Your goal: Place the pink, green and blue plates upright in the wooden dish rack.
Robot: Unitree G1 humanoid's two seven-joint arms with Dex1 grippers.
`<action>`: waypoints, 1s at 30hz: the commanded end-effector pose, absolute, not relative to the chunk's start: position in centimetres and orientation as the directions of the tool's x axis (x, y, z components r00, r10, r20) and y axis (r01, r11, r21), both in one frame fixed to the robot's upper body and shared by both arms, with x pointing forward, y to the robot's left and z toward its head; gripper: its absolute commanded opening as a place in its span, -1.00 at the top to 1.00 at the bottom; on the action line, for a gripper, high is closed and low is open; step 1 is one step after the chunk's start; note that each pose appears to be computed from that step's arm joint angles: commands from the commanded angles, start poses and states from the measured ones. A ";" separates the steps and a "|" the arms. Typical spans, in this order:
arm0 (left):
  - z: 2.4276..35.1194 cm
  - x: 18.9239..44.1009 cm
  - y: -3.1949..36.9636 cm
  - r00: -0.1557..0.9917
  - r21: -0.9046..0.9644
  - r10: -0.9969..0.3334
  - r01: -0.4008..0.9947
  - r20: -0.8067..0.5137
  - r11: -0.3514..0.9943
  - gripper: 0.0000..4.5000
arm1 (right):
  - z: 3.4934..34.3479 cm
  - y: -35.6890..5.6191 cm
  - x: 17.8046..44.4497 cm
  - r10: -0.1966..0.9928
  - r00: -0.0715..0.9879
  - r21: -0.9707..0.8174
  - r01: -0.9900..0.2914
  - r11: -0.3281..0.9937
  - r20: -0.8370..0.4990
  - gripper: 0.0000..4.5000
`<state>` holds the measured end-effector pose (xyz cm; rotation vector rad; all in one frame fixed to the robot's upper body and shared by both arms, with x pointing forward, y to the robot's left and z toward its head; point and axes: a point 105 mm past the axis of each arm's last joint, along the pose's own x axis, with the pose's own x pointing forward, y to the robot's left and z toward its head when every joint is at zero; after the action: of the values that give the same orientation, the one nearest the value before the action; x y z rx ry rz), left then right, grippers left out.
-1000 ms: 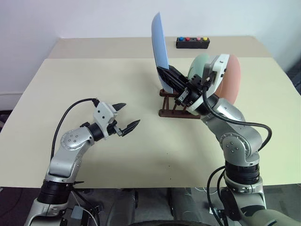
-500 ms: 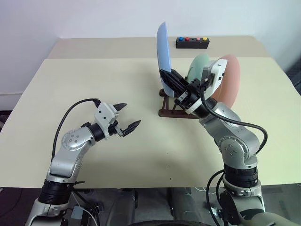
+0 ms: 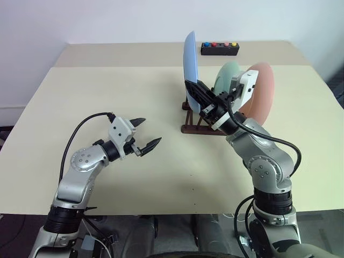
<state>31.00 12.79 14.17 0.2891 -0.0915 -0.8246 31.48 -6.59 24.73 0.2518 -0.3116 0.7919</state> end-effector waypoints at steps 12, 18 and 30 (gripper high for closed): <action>15.3 30.8 12.4 0.670 0.331 -0.742 0.700 0.000 0.633 -1.00 | 24.7 -6.9 31.2 0.643 0.664 0.144 -0.730 0.668 0.380 0.34; 15.3 30.8 12.4 0.670 0.333 -0.742 0.700 -0.002 0.631 -1.00 | 24.7 -7.2 31.3 0.633 0.675 0.130 -0.716 0.686 0.380 -0.99; 15.2 30.8 12.2 0.662 0.331 -0.749 0.709 -0.006 0.623 -1.00 | 24.8 -8.3 31.8 0.614 0.706 -0.039 -0.645 0.763 0.352 -0.99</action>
<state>31.02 12.79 14.12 0.3029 -0.0902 -0.8224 32.03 -8.06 23.69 0.1322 -0.2965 0.7112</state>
